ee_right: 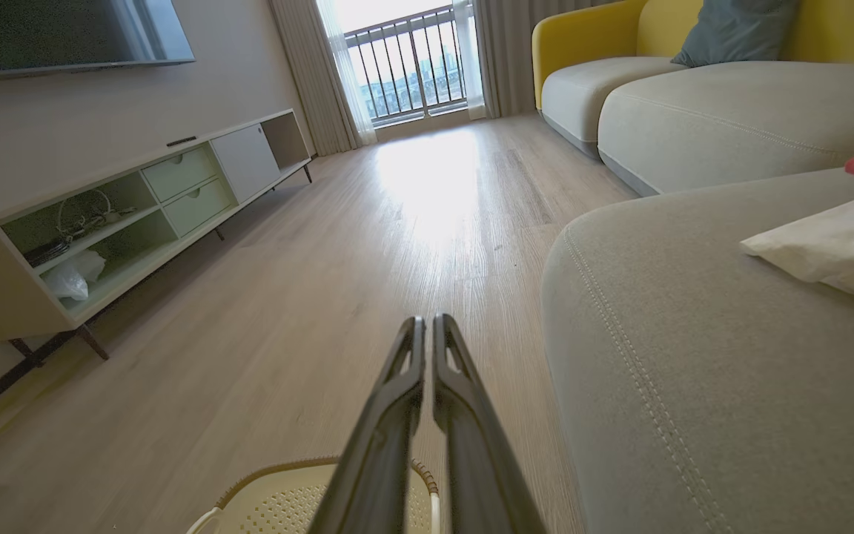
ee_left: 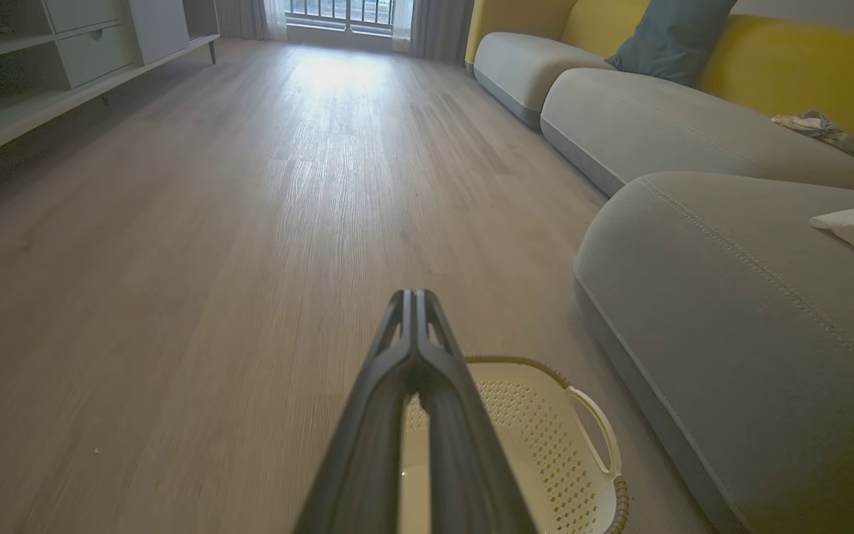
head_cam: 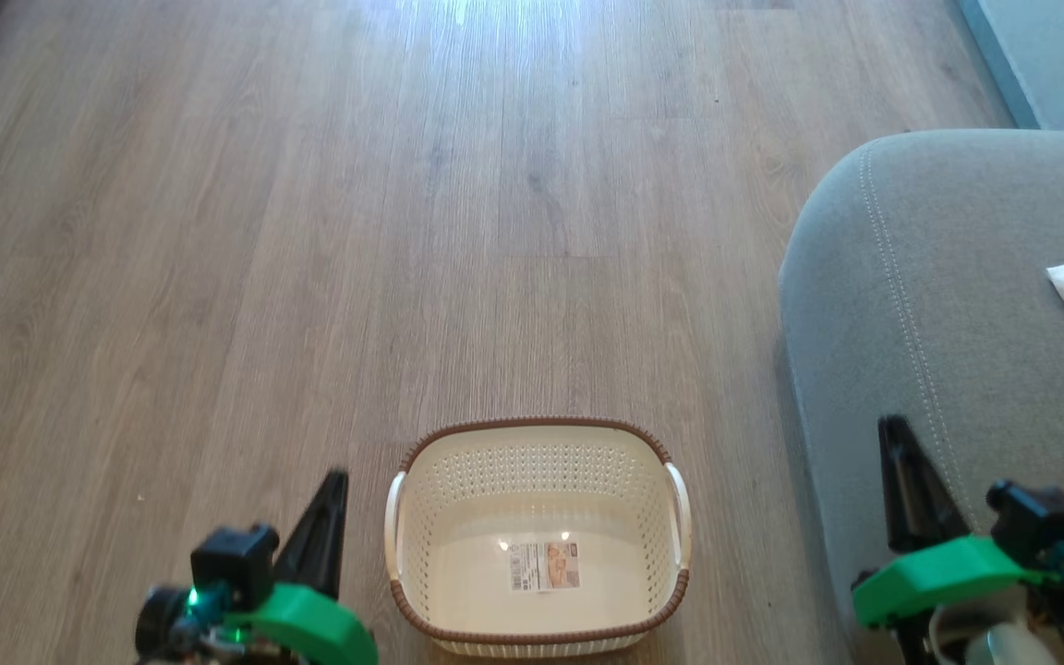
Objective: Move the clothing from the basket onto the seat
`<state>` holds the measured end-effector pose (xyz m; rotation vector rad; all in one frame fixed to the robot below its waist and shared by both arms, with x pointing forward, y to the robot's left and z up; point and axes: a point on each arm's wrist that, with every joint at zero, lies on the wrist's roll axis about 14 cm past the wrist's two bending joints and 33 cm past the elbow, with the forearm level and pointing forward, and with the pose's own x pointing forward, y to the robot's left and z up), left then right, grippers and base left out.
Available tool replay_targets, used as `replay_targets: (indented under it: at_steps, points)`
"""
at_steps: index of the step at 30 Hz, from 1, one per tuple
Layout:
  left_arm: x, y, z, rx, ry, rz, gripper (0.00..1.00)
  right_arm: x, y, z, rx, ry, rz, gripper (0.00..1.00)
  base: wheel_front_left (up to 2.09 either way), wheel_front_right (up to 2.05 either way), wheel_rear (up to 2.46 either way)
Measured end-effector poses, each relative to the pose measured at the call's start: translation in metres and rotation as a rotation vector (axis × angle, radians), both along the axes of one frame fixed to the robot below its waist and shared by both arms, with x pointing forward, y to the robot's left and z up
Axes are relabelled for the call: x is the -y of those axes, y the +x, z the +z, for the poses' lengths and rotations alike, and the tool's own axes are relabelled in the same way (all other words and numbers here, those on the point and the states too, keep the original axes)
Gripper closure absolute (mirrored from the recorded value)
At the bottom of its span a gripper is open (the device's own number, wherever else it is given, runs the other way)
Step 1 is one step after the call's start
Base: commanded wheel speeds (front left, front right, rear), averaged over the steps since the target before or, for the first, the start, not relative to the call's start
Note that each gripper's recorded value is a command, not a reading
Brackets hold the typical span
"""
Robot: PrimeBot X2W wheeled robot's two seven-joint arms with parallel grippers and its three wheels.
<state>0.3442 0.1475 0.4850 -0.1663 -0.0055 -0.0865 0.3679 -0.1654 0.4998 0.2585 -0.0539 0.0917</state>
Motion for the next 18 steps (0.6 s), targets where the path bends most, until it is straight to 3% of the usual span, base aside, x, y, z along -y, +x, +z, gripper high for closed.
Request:
replay_targets:
  at_steps: [3, 18]
  points:
    - [-0.001, -0.01, -0.018, -0.064, -0.022, 0.008, 1.0, 0.002, -0.008, -0.016, -0.053, 0.018, -0.007, 1.0, 0.0, 0.0, 0.0]
    - [-0.011, -0.006, -0.023, -0.112, -0.183, 0.053, 1.0, 0.01, -0.007, -0.02, -0.093, 0.168, -0.043, 1.0, 0.0, 0.0, 0.0]
